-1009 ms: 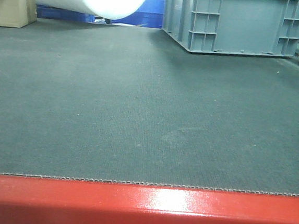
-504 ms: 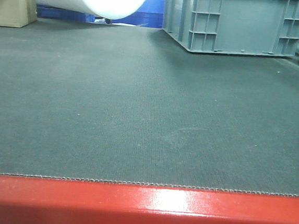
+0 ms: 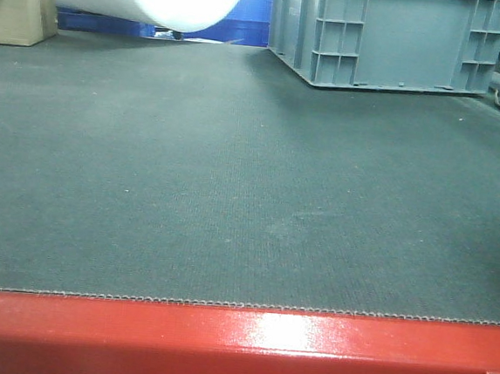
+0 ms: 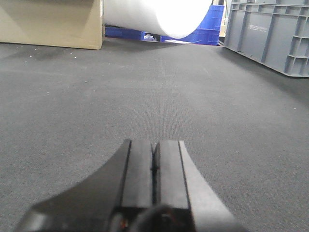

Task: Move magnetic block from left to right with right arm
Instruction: 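Lower the red cube onto the table with the right gripper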

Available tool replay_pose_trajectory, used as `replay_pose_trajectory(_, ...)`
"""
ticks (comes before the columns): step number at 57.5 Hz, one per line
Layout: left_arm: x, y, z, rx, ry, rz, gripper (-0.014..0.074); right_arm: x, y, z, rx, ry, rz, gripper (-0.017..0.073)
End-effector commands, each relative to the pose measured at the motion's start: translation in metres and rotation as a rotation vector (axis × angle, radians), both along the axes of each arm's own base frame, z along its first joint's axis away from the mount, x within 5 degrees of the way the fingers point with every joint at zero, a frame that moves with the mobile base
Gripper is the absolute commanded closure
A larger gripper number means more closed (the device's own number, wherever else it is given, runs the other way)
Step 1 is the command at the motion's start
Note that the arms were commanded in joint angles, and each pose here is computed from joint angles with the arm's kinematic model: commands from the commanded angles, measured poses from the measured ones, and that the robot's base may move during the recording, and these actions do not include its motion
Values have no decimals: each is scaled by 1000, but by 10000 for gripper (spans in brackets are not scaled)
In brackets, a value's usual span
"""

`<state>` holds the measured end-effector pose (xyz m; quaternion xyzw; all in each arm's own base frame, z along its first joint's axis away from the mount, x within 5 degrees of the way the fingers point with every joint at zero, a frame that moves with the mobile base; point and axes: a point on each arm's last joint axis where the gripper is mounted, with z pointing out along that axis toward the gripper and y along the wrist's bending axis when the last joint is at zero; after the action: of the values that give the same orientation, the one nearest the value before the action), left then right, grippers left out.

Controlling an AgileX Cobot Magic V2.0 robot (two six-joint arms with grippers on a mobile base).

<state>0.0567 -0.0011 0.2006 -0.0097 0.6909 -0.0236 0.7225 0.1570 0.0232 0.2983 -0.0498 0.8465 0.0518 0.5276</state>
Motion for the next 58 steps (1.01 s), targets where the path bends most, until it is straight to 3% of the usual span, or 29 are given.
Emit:
replay_pose_trajectory(1,-1,0,5,-11,-81,5,720,22,15,15,27,-17,52,225)
replay_pose_trajectory(13,-1,0,5,-11,-81,5,720,67,63,1,128,257,98,225)
replay_pose_trajectory(22,-1,0,5,-11,-81,5,720,97,104,-15,167,485,43,225)
replay_pose_trajectory(28,-1,0,5,-11,-81,5,720,113,130,-25,142,603,13,225)
replay_pose_trajectory(44,-1,0,5,-11,-81,5,720,146,191,-36,-8,840,21,225)
replay_pose_trajectory(58,-1,0,5,-11,-81,5,720,172,226,-39,26,891,-24,225)
